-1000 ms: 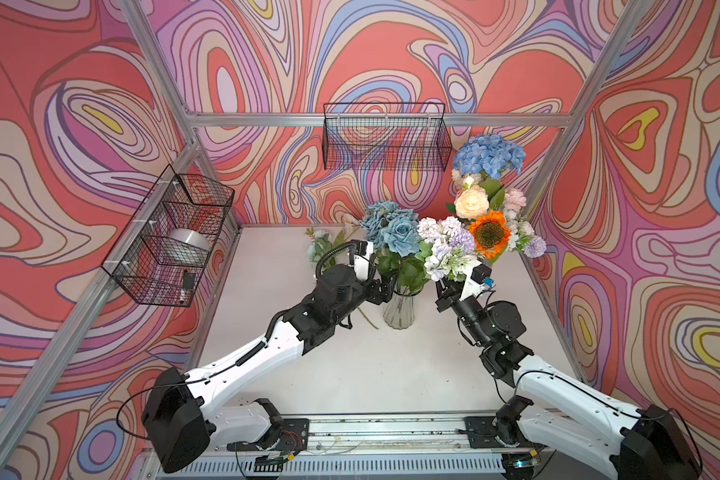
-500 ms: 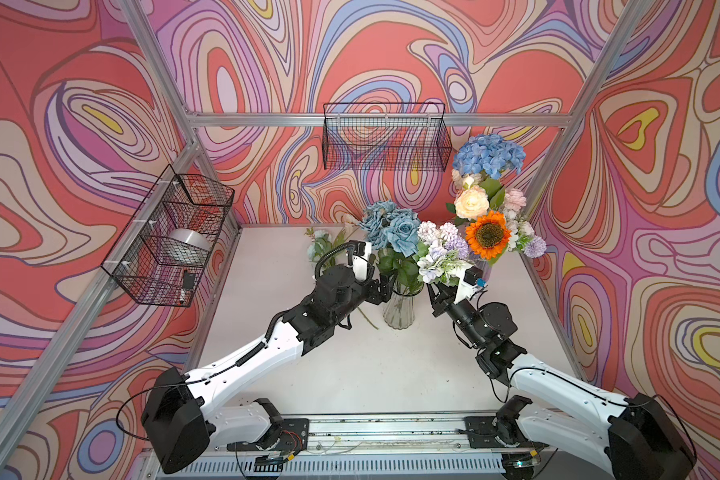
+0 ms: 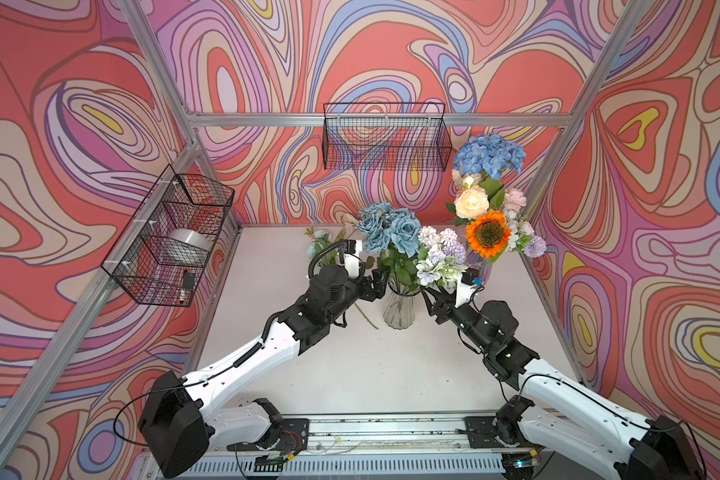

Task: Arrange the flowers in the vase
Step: 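Move the left gripper down to the white rose stems on the table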

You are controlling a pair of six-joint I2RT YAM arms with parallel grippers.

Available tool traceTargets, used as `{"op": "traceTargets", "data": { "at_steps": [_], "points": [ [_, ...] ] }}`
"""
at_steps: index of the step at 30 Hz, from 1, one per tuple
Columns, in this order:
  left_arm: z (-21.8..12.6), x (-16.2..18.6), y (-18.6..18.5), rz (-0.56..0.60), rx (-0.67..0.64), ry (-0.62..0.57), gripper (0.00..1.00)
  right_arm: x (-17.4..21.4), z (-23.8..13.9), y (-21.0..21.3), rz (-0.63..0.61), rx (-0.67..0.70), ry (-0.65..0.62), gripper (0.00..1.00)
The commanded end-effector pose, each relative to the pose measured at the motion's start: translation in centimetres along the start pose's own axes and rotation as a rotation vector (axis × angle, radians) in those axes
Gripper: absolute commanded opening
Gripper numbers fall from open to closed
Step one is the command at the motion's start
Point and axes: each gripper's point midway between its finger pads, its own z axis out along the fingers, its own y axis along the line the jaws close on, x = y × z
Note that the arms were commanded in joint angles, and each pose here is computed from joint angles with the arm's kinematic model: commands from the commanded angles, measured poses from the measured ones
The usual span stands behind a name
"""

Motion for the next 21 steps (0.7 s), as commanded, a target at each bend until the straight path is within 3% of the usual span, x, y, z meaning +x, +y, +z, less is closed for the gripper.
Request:
{"op": "traceTargets", "data": {
  "at_steps": [1,13,21],
  "points": [
    [-1.1,-1.4,0.9,-0.075,0.0,-0.051,0.81,1.6,-1.1,0.2,0.055,-0.005,0.108,0.63],
    [-3.3,-0.8,9.4,-0.122,-0.257,-0.073,0.81,3.8,-4.2,2.7,0.167,-0.091,0.327,0.62],
    [-0.1,5.5,16.3,-0.206,-0.493,0.167,0.76,3.9,-3.3,3.9,0.102,-0.111,0.398,0.63]
  ]
}}
